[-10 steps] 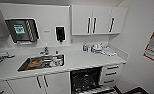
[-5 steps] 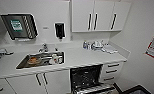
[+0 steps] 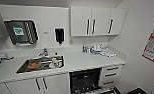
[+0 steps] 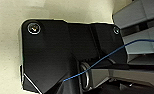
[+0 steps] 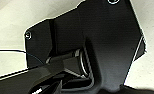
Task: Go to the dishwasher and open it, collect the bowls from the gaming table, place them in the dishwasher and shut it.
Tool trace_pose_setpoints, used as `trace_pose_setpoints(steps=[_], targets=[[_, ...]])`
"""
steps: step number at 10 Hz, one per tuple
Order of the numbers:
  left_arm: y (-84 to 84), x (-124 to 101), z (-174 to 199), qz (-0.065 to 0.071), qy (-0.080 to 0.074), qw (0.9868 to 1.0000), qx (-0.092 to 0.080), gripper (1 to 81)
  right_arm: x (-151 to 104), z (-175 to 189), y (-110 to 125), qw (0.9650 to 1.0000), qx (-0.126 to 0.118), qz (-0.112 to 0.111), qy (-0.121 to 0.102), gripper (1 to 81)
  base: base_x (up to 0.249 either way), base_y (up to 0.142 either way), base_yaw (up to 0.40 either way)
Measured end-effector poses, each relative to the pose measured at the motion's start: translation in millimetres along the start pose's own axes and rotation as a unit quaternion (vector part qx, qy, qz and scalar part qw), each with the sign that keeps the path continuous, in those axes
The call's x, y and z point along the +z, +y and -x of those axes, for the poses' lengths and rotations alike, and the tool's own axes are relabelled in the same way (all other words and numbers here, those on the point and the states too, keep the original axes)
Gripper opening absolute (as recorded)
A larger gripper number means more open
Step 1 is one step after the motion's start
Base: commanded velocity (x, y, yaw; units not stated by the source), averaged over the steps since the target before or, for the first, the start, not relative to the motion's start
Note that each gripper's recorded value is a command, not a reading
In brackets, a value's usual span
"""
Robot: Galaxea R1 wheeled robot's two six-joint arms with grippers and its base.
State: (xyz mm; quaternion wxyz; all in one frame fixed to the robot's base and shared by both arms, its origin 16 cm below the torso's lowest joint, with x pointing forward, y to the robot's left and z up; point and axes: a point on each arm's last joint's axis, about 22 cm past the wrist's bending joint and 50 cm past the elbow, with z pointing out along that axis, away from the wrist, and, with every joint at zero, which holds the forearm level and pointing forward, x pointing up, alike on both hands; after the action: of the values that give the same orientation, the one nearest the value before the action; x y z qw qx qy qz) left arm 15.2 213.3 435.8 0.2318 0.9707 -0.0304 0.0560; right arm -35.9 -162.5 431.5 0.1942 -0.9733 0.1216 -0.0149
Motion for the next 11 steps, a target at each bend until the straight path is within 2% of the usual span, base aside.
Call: trace_pose_setpoints(steps=[1, 3, 4, 6, 8, 9, 10, 11], targets=[[3.4, 2, -7, 0.002, 0.006, 1.0, 0.004, 81.1, 0, -3, -1, 1.0, -0.001, -0.002, 0.006, 81.1, 0.0, 0.0, 0.0], [8.3, 5, -5, 0.002, 0.005, 1.0, 0.002, 81.1, 1, -1, -1, 1.0, 0.0, -0.002, 0.006, 81.1, 0.0, 0.0, 0.0], [5.6, 5, -1, -0.006, -0.002, 1.0, 0.001, 81.1, 2, 0, -2, 1.0, 0.0, 0.0, 0.006, 81.1, 0.0, 0.0, 0.0], [-3.3, 7, 12, -0.037, -0.032, 0.9988, 0.001, 81.1, 3, 0, 3, 0.9999, 0.001, 0.01, 0.006, 81.1, 0.0, 0.0, 0.0], [-5.0, 9, 14, -0.049, -0.042, 0.9979, 0.003, 81.1, 5, 0, 6, 0.9998, 0.001, 0.019, 0.006, 81.1, 0.0, 0.0, 0.0], [-11.2, 8, 14, -0.063, -0.051, 0.9967, 0.01, 81.1, 7, 1, 1, 0.9998, 0.0, 0.017, 0.005, 81.1, 0.0, 0.0, 0.0], [-15.2, 8, 17, -0.071, -0.057, 0.9955, 0.027, 81.1, 8, 4, -4, 0.9999, 0.0, 0.014, 0.003, 81.1, 0.0, 0.0, 0.0], [-18.5, 7, 18, -0.078, -0.062, 0.9937, 0.051, 81.1, 9, 7, -6, 0.9999, 0.0, 0.013, 0.001, 81.1, 0.0, 0.0, 0.0]])
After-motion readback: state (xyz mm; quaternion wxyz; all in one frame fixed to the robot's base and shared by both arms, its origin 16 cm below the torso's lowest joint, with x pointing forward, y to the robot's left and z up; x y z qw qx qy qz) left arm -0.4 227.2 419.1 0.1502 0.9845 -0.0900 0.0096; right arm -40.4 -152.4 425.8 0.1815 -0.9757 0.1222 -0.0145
